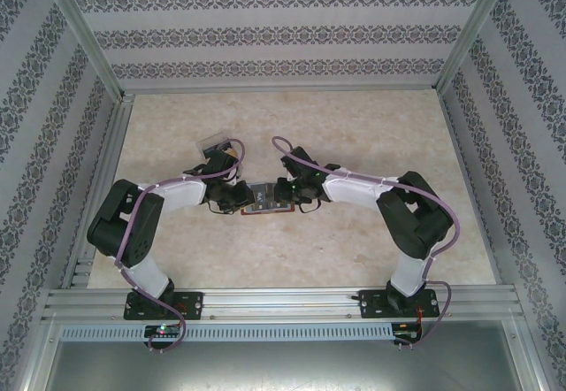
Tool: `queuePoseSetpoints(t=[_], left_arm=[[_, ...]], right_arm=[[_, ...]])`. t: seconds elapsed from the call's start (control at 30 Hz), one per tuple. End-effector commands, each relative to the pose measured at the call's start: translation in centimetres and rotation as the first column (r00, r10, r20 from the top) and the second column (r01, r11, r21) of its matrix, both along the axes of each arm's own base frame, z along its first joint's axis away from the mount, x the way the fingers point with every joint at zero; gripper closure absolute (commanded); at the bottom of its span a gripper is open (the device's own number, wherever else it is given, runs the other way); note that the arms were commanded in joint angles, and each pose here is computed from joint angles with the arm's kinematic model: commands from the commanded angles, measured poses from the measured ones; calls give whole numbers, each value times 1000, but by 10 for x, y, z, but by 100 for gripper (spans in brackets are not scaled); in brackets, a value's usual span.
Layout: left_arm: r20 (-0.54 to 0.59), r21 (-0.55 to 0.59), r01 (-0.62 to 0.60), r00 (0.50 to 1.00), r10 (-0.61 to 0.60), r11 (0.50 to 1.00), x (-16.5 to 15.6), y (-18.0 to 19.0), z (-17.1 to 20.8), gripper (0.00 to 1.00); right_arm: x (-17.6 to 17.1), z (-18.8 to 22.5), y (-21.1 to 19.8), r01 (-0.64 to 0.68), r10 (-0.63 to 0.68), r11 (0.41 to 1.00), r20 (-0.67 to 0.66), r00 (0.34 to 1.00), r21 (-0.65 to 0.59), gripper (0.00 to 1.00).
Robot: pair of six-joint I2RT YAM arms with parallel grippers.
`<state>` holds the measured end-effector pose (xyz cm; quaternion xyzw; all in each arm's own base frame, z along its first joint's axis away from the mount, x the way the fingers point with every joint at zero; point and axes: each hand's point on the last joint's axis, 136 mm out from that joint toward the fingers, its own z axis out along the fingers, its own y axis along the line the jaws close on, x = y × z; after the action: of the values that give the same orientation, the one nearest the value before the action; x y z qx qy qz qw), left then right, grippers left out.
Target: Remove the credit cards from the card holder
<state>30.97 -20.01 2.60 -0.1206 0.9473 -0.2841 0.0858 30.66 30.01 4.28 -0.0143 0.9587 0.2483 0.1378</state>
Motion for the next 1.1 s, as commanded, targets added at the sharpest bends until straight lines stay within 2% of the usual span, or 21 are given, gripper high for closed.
queuePoseSetpoints(t=[0.0, 0.3, 0.57, 0.73, 0.97, 1.07], left_arm=[[-13, -1, 11, 1000, -11, 1000, 1, 1, -8, 82], [-17, -26, 13, 1000, -14, 1000, 2, -5, -8, 82], [-23, -22, 15, 1000, -15, 1000, 0, -4, -9, 83], [-23, -23, 16, 1000, -16, 1000, 0, -5, -9, 83], [-24, -24, 16, 1000, -16, 1000, -1, -4, -10, 83], [-27, -23, 16, 999, -17, 1000, -2, -4, -11, 84]], right_arm=[[-7, -25, -12, 26, -29, 999, -62, 998, -43, 80], [-12, -37, -1, -15, 12, 999, -98, 995, -31, 80], [-7, -15, 0, 1, -1, 1000, -58, 998, 4, 77], [-1, 6, 14, 3, 1, 996, -38, 999, 91, 77], [1, 3, 22, 14, -4, 992, -72, 997, 126, 77], [0, -2, 23, 14, -2, 991, -86, 996, 131, 74]])
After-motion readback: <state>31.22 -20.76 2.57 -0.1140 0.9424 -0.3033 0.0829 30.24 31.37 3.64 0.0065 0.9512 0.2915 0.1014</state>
